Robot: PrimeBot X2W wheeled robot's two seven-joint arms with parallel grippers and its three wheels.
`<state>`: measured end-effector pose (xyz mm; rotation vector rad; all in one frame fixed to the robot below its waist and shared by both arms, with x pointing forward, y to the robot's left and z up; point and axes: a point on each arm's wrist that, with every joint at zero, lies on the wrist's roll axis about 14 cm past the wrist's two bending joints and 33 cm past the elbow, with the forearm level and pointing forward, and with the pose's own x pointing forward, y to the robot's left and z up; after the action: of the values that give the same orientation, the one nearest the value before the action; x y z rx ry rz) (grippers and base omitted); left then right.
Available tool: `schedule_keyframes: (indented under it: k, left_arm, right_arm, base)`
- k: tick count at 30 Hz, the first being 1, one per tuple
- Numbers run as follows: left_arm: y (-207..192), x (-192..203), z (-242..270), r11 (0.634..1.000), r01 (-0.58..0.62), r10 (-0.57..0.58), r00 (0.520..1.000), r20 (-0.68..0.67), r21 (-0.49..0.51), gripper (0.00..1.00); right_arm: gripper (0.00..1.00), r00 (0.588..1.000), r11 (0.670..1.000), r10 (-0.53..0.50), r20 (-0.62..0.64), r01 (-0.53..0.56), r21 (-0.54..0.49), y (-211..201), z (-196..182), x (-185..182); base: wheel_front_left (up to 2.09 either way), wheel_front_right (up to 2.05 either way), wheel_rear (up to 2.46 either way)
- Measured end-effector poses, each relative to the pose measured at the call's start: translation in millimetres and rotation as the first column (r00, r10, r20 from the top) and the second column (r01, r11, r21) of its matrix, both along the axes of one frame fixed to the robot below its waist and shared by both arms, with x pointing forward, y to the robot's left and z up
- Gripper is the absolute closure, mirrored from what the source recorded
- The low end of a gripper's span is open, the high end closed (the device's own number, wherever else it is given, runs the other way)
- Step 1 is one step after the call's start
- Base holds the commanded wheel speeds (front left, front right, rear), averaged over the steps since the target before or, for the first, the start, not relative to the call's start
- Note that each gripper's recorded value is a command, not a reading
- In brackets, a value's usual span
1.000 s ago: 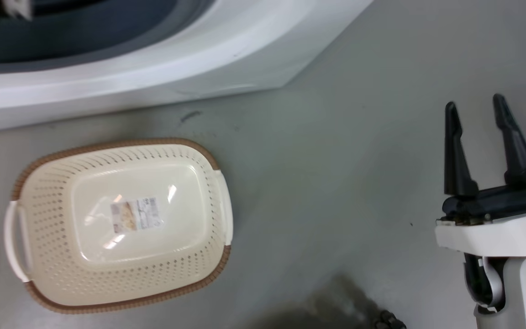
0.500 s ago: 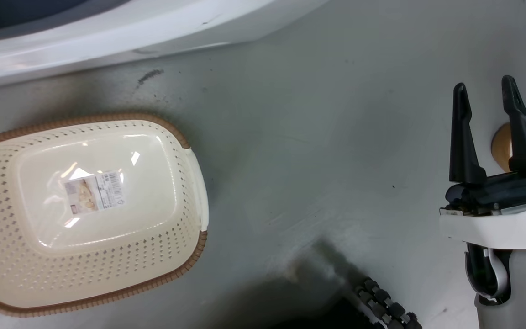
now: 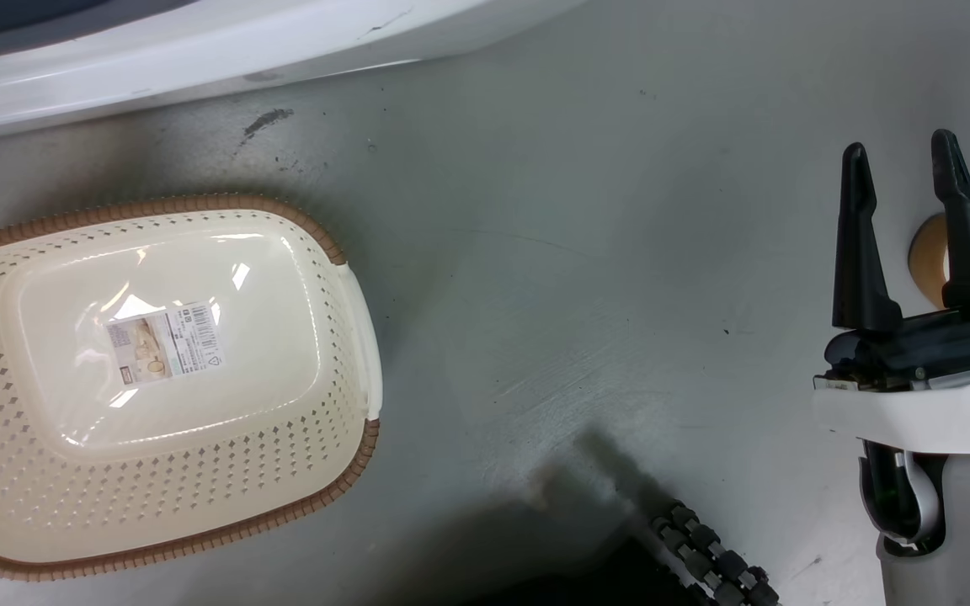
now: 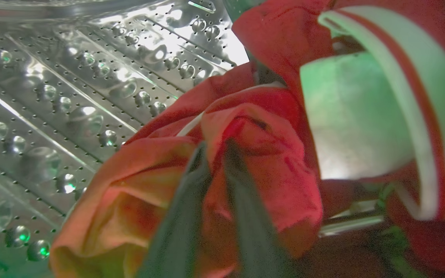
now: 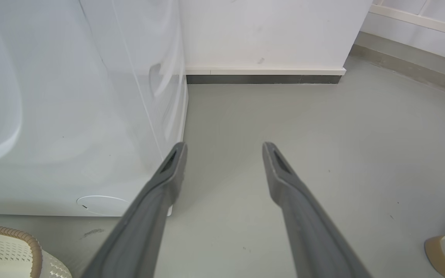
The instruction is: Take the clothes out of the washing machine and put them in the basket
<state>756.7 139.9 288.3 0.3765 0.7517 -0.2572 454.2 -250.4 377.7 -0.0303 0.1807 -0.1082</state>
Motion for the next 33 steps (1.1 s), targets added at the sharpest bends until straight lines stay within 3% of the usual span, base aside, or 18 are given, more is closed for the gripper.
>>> schedule_keyframes:
  k: [6, 11, 20, 33]
  left_arm:
    - [-0.1, -2.3, 7.2, 1.000, 0.012, -0.012, 0.999, 0.031, -0.018, 1.00]
    - [-11.5, -7.1, 28.1, 0.994, 0.040, -0.027, 0.991, 0.128, -0.099, 1.00]
    - [-24.3, -47.9, 68.6, 0.978, 0.083, -0.037, 0.972, 0.231, -0.192, 1.00]
    - [-23.1, -118.7, 133.5, 0.952, 0.185, -0.070, 0.908, 0.413, -0.245, 1.00]
  right_arm:
    - [0.00, 1.000, 1.000, 0.009, 0.018, -0.009, -0.003, 2.0, 5.4, 3.7]
    - [0.00, 0.999, 0.999, 0.031, 0.043, -0.030, -0.022, 7.4, 16.7, 5.3]
    - [0.00, 0.992, 0.997, 0.069, 0.102, -0.065, -0.041, 20.7, 49.2, -3.0]
    - [0.00, 0.977, 0.992, 0.119, 0.176, -0.112, -0.049, 41.0, 87.4, -22.0]
  base:
    - [0.00, 0.00, 0.00]
    - [0.00, 0.00, 0.00]
    - [0.00, 0.00, 0.00]
    - [0.00, 0.00, 0.00]
